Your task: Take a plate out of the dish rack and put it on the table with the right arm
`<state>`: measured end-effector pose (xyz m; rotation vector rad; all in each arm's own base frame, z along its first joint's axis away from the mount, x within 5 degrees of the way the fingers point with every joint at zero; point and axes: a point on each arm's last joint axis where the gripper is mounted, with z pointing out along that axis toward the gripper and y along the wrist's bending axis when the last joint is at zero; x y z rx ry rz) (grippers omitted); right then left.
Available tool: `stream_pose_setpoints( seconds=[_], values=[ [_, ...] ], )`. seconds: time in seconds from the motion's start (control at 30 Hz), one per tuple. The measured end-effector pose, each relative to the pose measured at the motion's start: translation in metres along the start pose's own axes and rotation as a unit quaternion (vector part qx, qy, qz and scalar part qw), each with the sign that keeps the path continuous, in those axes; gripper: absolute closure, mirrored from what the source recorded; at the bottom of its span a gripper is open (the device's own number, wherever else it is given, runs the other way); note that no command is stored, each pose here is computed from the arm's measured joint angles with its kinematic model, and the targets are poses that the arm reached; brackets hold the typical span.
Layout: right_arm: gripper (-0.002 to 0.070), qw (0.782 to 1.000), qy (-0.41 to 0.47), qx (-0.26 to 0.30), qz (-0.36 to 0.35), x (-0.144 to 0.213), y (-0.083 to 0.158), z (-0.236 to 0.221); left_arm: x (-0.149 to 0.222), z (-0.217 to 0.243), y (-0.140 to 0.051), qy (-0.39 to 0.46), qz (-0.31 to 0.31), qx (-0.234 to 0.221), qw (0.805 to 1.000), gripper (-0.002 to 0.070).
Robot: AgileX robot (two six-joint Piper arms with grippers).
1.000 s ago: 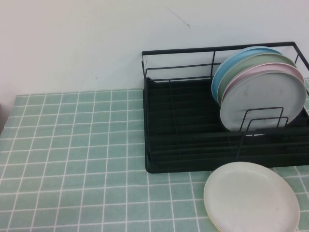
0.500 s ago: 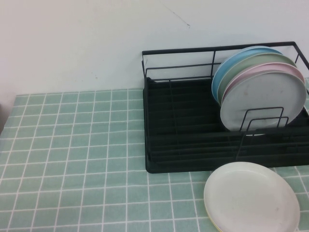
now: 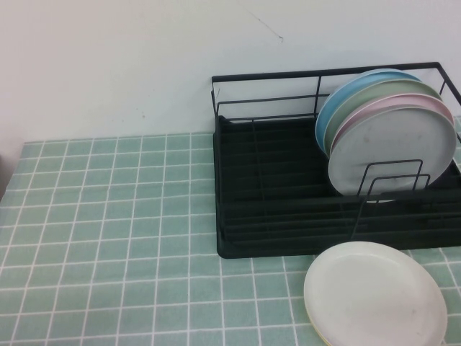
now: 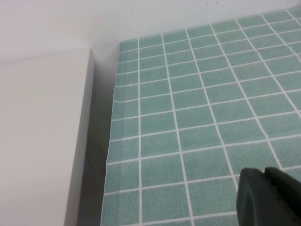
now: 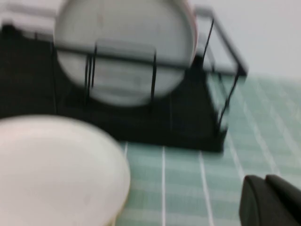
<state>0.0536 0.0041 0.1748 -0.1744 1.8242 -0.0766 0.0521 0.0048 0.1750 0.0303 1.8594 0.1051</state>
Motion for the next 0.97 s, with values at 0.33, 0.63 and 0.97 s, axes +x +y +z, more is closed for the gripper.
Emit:
stream_pose_setpoints(
  seconds=[0.33, 0.63, 0.97],
  values=[
    [0.0678, 0.999, 0.037, 0.004, -0.006, 0.0054, -0.0010, -0.0009, 0.0000, 0.0000, 0.0000, 0.000, 0.000, 0.000, 1.000, 0.0678],
    [0.0678, 0.999, 0.037, 0.005, -0.007, 0.0054, -0.0011, -0.0009, 0.0000, 0.0000, 0.0001, 0.000, 0.001, 0.000, 1.000, 0.0678],
    [0.0678, 0.999, 0.037, 0.005, -0.007, 0.0054, -0.0011, -0.0009, 0.0000, 0.0000, 0.0001, 0.000, 0.001, 0.000, 1.000, 0.0678]
  ],
)
